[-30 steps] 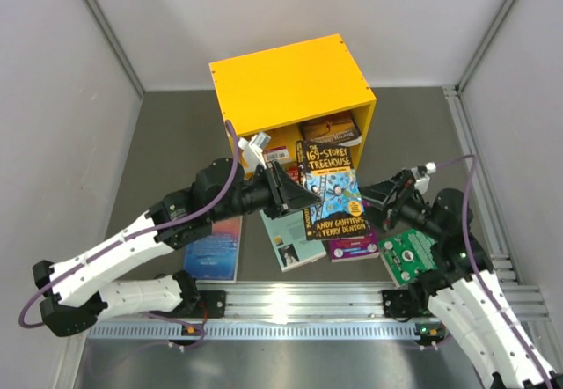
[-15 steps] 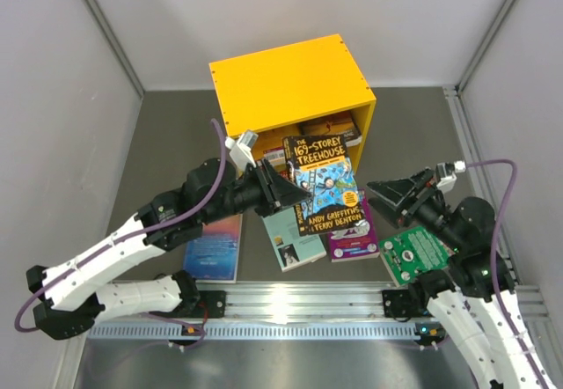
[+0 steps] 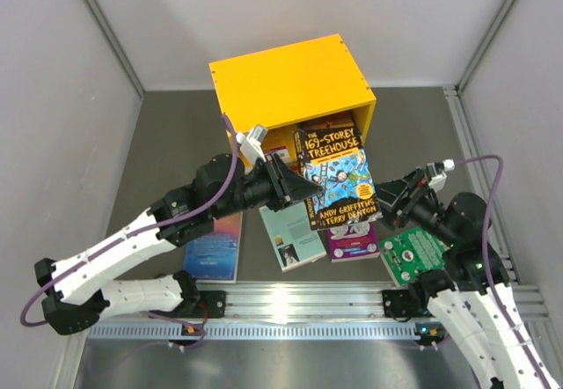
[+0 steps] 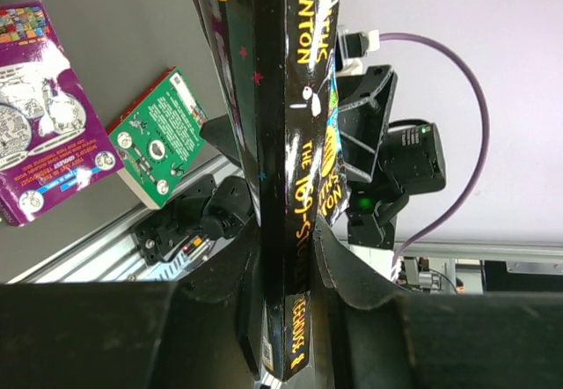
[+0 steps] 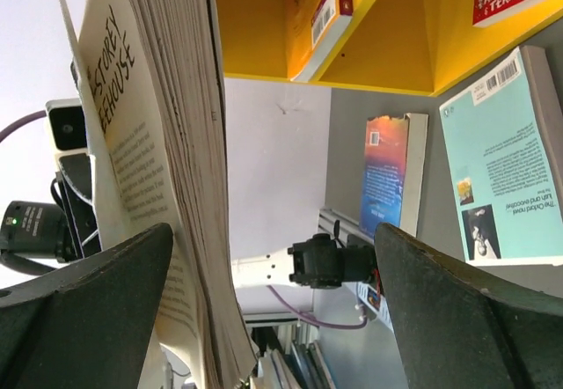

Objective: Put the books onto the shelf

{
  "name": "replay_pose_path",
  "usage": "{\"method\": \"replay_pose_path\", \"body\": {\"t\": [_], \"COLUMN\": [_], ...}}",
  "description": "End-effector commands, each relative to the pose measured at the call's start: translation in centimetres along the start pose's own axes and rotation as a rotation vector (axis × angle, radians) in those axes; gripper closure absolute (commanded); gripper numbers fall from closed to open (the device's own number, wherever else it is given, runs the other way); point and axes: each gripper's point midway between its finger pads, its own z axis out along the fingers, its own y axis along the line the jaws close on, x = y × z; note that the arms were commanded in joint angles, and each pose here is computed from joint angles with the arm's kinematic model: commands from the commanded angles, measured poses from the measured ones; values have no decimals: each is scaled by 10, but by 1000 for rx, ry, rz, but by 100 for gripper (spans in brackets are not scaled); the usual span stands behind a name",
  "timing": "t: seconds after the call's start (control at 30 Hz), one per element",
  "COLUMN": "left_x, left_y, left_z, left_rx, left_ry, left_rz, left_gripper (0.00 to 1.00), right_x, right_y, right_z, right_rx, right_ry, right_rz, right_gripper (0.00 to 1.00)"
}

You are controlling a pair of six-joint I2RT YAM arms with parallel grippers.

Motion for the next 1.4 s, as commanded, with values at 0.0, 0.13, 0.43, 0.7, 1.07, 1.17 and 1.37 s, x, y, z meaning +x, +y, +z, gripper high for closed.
{"method": "replay_pose_path", "body": {"t": [0.0, 0.13, 0.43, 0.7, 1.07, 1.17, 1.37], "left_x": [-18, -18, -18, -13, -14, -22, -24], "left_y": [-46, -43, -21, -26, -43, -60, -68], "left_z": [-6, -10, -32, -17, 0, 2, 12], "left_rx": [163, 111, 48, 77, 208, 299, 337], "left_ry": [-65, -55, -81, -53, -71, -107, -108], "left_rz": [5, 29, 7, 9, -44, -82, -119], "left_gripper": [100, 100, 100, 100, 100, 100, 100], "right_x": [-3, -19, -22, -2, 19, 25, 27], "right_y": [10, 7, 29, 37, 29, 23, 24], "right_z": [-10, -30, -20, -5, -5, -5, -7], "right_rx": [-22, 83, 20, -86, -132, -131, -137], "right_ry": [-41, -175, -142, -2, 68, 83, 73], "right_rz": [-37, -56, -102, -114, -89, -82, -72], "right_gripper": [4, 4, 4, 3, 6, 9, 30]}}
